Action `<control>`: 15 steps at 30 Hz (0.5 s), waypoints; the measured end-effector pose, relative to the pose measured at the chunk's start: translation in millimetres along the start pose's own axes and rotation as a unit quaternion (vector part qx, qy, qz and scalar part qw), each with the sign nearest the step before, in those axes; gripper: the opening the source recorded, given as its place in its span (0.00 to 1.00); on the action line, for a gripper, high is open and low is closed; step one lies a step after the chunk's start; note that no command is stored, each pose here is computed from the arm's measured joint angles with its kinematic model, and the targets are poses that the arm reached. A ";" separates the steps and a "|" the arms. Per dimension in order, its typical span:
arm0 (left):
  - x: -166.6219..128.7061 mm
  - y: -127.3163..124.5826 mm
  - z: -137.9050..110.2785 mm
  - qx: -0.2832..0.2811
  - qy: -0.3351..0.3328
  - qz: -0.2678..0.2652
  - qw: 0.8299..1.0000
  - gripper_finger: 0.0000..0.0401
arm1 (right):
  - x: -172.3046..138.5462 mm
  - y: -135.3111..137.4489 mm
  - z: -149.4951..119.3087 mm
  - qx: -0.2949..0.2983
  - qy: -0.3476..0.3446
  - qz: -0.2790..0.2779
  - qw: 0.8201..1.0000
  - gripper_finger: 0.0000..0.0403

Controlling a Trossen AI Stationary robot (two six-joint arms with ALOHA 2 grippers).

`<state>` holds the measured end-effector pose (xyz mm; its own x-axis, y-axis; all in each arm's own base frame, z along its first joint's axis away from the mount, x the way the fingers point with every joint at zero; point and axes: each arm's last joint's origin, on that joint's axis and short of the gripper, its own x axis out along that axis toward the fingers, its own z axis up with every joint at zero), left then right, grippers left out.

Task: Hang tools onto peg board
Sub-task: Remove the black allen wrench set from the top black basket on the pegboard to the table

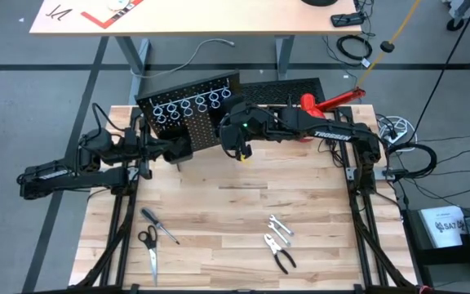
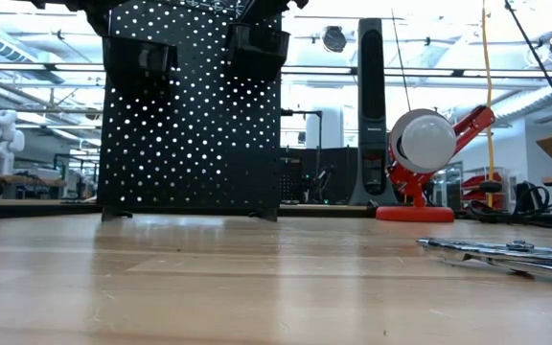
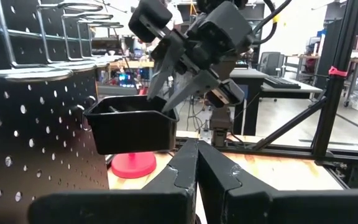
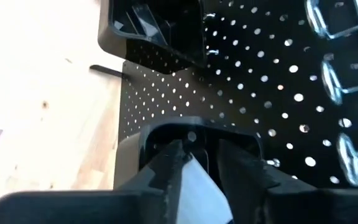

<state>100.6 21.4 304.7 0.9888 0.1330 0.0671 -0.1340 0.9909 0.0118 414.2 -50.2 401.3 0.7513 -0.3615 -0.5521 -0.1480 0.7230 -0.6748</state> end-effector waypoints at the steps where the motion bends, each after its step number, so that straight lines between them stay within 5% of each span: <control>1: 0.0 0.0 0.0 0.000 0.000 0.000 1.000 0.03 | 1.1 -0.5 -0.6 0.001 0.000 0.001 1.000 0.28; 7: -0.1 0.0 0.2 0.000 -0.001 0.000 1.000 0.03 | 13.9 2.2 -1.4 -0.005 -0.003 0.009 1.000 0.33; 15: -0.1 0.0 0.1 0.000 0.000 0.000 1.000 0.03 | 29.4 5.8 0.2 -0.020 -0.008 0.004 1.000 0.28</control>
<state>100.5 21.4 304.8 0.9888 0.1329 0.0681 -0.1340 0.9909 0.0112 435.6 -56.5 381.2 0.7596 -0.3460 -0.5507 -0.1799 0.7020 -0.6891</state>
